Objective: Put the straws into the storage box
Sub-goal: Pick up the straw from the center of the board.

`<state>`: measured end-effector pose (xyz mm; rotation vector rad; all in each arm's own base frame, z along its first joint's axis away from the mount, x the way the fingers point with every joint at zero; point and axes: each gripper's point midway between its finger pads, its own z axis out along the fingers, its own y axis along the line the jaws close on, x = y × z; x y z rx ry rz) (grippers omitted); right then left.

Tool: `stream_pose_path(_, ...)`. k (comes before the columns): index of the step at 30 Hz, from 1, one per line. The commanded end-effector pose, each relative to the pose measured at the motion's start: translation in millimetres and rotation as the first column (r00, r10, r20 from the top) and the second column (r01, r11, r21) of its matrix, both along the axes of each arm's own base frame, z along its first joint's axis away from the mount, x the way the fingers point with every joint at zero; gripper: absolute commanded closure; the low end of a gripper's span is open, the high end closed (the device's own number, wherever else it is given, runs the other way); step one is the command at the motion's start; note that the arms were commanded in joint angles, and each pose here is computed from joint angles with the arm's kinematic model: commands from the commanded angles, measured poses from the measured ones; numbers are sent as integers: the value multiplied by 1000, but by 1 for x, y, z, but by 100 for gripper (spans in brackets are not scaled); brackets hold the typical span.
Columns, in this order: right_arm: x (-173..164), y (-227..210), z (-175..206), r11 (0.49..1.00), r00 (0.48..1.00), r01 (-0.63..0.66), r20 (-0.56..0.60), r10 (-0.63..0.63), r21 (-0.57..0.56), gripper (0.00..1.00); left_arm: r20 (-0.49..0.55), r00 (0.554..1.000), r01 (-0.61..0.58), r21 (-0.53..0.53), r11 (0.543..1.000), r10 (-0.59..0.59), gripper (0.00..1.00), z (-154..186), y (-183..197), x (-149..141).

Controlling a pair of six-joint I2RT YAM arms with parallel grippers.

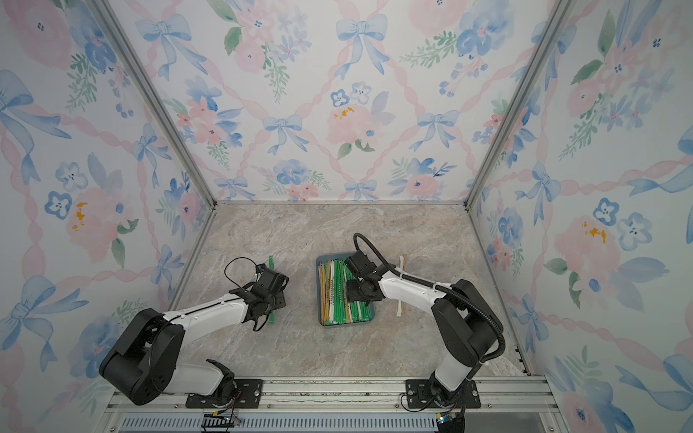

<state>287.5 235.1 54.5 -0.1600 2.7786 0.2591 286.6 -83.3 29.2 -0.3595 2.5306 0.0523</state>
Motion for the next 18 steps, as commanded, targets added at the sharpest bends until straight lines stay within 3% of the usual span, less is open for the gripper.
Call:
stream_pose_path(1,4,3,24,1000,999,2,54,-3,26,28,-12,1000,-13,33,999,13,47,-2,10,-5)
stream_pose_path(8,7,7,42,997,995,-1,102,-7,80,25,-20,1000,-21,37,999,22,47,-5,12,-7)
stream_pose_path(18,7,-12,45,998,992,31,120,-37,56,26,-17,999,-29,42,999,30,49,-5,13,-7)
